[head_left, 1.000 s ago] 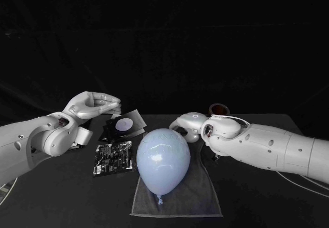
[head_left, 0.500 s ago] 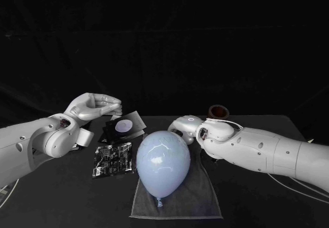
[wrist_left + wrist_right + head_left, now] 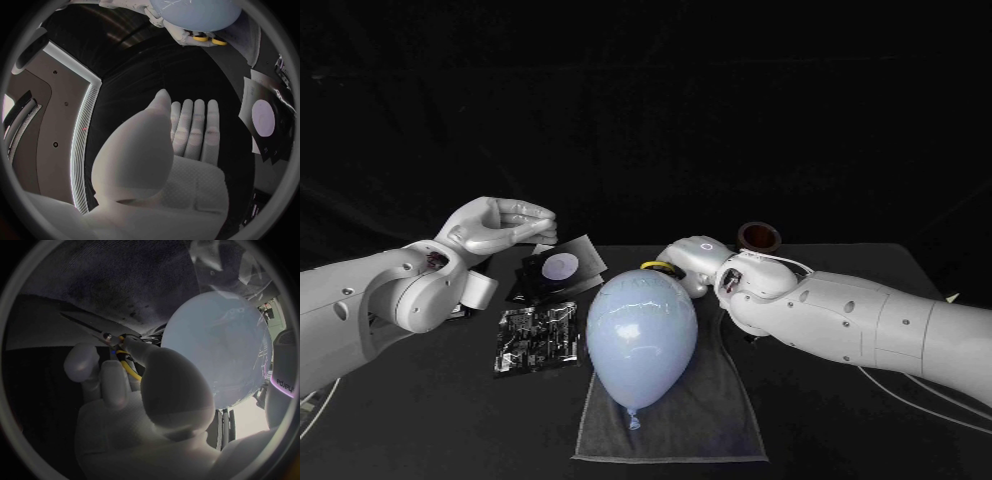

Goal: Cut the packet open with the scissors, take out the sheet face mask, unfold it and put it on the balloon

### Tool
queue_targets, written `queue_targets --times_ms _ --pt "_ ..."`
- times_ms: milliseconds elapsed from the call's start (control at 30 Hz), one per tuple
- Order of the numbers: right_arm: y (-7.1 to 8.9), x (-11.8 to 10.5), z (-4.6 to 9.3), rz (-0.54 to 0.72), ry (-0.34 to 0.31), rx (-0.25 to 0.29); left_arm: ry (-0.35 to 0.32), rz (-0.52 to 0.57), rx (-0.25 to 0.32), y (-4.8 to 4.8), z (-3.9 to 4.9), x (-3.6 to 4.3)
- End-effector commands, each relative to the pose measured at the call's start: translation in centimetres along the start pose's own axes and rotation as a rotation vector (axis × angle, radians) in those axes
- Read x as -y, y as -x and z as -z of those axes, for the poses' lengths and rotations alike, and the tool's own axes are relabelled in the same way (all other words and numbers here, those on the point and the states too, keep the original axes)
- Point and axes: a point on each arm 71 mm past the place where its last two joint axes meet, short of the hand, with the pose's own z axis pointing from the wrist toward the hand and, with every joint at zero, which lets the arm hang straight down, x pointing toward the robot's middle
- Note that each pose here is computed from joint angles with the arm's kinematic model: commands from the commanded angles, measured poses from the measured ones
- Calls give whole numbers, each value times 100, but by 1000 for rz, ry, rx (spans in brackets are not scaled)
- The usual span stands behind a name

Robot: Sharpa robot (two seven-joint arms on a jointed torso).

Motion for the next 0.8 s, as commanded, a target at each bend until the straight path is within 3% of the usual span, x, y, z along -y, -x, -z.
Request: queue_targets --times_ms 33,500,800 --pt "70 -2 25 -17 11 85 -10 7 -2 -3 -8 17" --pt "178 37 130 -100 -18 127 -8 8 -4 -7 -12 14" --pt "373 86 183 -206 -62 160 -10 10 -12 -39 -30 16"
